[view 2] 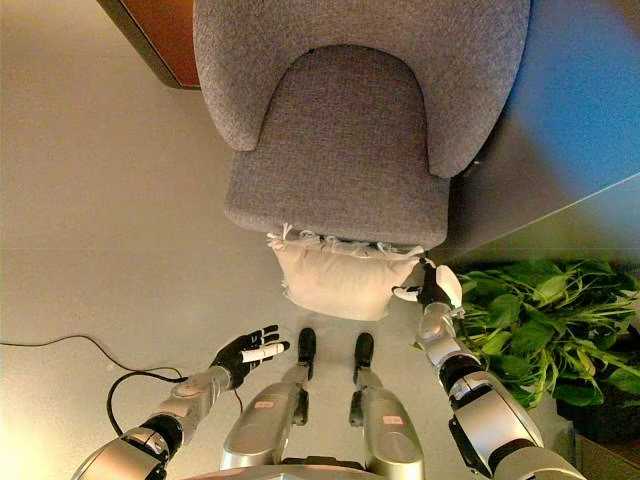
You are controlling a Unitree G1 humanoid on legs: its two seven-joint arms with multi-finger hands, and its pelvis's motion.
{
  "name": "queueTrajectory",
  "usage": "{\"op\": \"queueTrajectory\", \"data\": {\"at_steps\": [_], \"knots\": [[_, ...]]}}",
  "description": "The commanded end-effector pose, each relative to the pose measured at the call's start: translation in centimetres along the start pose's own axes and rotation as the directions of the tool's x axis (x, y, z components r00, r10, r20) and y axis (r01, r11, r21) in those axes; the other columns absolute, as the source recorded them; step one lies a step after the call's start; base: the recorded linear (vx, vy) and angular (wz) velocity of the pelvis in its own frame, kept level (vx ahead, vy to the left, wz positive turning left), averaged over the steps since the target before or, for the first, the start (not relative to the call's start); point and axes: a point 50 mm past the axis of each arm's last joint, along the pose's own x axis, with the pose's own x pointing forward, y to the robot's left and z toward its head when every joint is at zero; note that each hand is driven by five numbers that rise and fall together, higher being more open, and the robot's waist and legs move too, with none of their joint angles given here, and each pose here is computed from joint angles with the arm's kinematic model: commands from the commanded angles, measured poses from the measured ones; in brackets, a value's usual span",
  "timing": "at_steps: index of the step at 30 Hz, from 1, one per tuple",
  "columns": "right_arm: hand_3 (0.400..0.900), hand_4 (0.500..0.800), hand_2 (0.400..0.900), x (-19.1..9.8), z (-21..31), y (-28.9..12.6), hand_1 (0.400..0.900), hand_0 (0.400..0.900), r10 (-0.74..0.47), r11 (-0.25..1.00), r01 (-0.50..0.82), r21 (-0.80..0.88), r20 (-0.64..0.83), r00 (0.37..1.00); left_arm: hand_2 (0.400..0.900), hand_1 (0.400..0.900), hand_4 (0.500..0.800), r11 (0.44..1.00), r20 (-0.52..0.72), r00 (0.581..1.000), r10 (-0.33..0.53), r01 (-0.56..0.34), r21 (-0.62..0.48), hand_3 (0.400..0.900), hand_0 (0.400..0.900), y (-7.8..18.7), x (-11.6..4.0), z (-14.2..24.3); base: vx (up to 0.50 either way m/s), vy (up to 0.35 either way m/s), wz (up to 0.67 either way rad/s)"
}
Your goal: Pick up the pillow and put it on the sofa.
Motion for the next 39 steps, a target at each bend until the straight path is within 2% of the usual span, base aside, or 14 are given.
{"op": "queueTrajectory", "data": {"at_steps": [1, 8, 19, 23, 39], "knots": [[0.9, 0.8, 0.9, 0.8, 1.3, -2.5, 0.9, 0.9, -0.103, 0.995, 0.103, -0.004, 0.069, 0.992, 0.9, 0.9, 0.8, 0.998, 0.062, 0.998, -0.002, 0.006, -0.055, 0.9, 0.9, -0.3, 0.2, 0.8, -0.001, 0.004, -0.03], [0.9, 0.8, 0.9, 0.8, 1.5, -2.6, 0.9, 0.9, -0.125, 0.992, 0.126, -0.004, 0.082, 0.989, 0.9, 0.9, 0.8, 0.996, 0.061, 0.998, 0.016, -0.011, -0.09, 0.9, 0.9, -0.2, 0.3, 1.1, 0.0, 0.001, -0.01], [0.9, 0.8, 0.9, 2.0, 5.0, -6.2, 0.9, 0.9, -0.264, 0.964, 0.256, 0.072, 0.159, 0.951, 0.9, 0.9, 0.8, 0.996, 0.192, 0.979, 0.062, -0.05, -0.068, 0.9, 0.9, 0.2, 0.4, 3.6, -0.014, 0.0, 0.02], [0.9, 0.8, 0.9, 2.3, 6.9, -8.9, 0.9, 0.9, -0.33, 0.943, 0.313, 0.111, 0.216, 0.919, 0.9, 0.9, 0.8, 0.996, 0.262, 0.964, 0.044, -0.022, -0.083, 0.9, 0.9, 0.1, 0.2, 4.6, -0.03, -0.003, 0.01], [0.9, 0.8, 0.9, 2.4, 11.9, -16.1, 0.9, 0.9, -0.486, 0.874, 0.443, 0.199, 0.329, 0.81, 0.9, 0.9, 0.8, 0.983, 0.371, 0.924, -0.086, 0.14, -0.12, 0.9, 0.9, -2.2, -0.4, 5.3, -0.022, 0.008, 0.06]]}}
